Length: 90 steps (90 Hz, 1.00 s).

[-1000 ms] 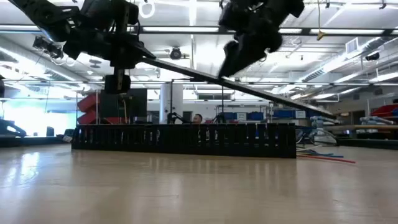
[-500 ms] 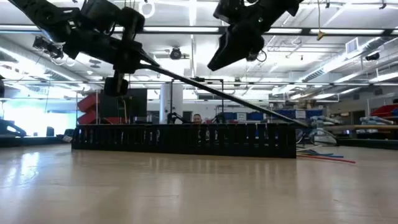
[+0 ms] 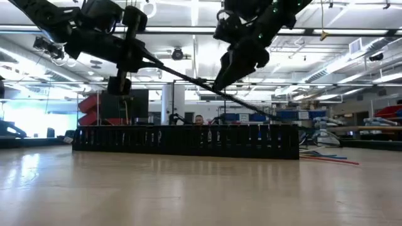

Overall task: Ziptie cables
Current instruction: Close the black cable duct cover

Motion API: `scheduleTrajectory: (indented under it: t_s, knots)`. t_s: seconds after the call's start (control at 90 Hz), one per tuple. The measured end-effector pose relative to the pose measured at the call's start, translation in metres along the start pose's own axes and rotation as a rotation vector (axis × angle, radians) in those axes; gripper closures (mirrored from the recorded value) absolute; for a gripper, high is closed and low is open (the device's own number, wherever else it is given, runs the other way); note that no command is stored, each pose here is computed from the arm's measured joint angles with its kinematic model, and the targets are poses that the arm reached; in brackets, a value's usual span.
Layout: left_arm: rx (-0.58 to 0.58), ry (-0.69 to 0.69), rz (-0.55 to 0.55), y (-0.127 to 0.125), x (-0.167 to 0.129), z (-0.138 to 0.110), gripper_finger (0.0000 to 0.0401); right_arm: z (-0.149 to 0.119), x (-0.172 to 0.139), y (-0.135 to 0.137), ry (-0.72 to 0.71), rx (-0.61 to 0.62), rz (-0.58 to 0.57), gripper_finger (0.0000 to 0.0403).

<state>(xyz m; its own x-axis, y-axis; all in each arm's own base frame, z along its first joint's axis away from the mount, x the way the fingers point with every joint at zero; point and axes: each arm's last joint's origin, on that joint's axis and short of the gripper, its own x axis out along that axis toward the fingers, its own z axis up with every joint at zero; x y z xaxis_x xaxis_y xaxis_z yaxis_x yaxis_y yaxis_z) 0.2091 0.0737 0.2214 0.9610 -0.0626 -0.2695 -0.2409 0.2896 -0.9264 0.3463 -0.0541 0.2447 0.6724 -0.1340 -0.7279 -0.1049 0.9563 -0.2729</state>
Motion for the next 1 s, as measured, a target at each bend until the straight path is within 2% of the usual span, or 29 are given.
scheduleTrajectory:
  t_s: [0.256,0.633,1.0]
  knots:
    - [-0.004,0.019,0.006,0.0016,-0.0004,-0.0001,0.0401,-0.0008,0.0084,0.0031,0.019,-0.032,-0.015,0.0082]
    - [0.016,0.029,-0.007,0.0004,-0.0005,-0.0002,0.0401,0.0002,0.0084,-0.0001,0.057,-0.053,-0.165,0.0055]
    - [0.015,0.030,-0.006,0.0005,-0.0004,-0.0003,0.0401,0.0005,0.0084,0.0007,0.053,-0.073,-0.152,0.0049]
